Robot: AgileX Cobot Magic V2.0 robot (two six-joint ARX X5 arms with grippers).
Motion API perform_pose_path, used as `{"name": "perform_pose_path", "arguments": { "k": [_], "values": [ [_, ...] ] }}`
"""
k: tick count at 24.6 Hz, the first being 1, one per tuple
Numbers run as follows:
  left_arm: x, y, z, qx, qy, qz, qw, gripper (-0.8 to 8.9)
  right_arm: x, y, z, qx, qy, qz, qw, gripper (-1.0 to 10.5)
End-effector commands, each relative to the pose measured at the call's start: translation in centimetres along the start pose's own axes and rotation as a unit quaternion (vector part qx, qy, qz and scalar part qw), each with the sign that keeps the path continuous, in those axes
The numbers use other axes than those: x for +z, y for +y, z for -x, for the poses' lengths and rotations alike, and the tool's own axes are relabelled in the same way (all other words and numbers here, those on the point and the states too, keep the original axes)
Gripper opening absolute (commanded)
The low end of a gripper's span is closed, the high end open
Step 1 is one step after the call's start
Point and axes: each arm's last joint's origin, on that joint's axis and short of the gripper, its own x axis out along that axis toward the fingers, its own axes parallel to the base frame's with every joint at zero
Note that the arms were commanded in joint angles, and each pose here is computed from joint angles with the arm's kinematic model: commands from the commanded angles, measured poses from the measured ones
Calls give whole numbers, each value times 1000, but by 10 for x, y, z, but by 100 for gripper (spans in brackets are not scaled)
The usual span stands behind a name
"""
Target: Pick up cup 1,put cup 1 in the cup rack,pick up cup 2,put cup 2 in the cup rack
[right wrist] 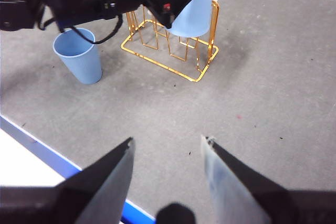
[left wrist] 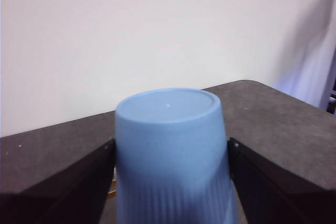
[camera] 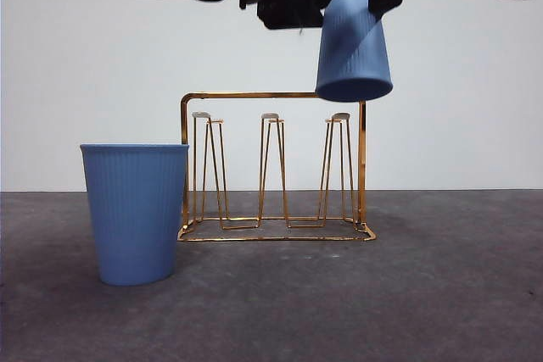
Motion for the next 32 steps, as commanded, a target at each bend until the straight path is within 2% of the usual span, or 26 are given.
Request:
{"name": "perform_pose_path", "arguments": {
  "k": [1, 9, 16, 32],
  "values": [
    [-5, 5, -7, 12, -2, 13, 1000, -6, -1, 0, -2, 0, 4, 4, 1000, 221],
    [-13, 13, -16, 21, 3, 30, 999, -6, -2, 0, -2, 0, 8, 8, 1000, 221],
    [-24, 11, -19, 13, 19, 25, 999, -6, -1, 0, -2, 0, 0, 15, 1000, 220],
    [-61, 7, -28, 21, 85, 45, 995, -6, 0, 0, -2, -1, -3, 19, 1000, 220]
  ]
}}
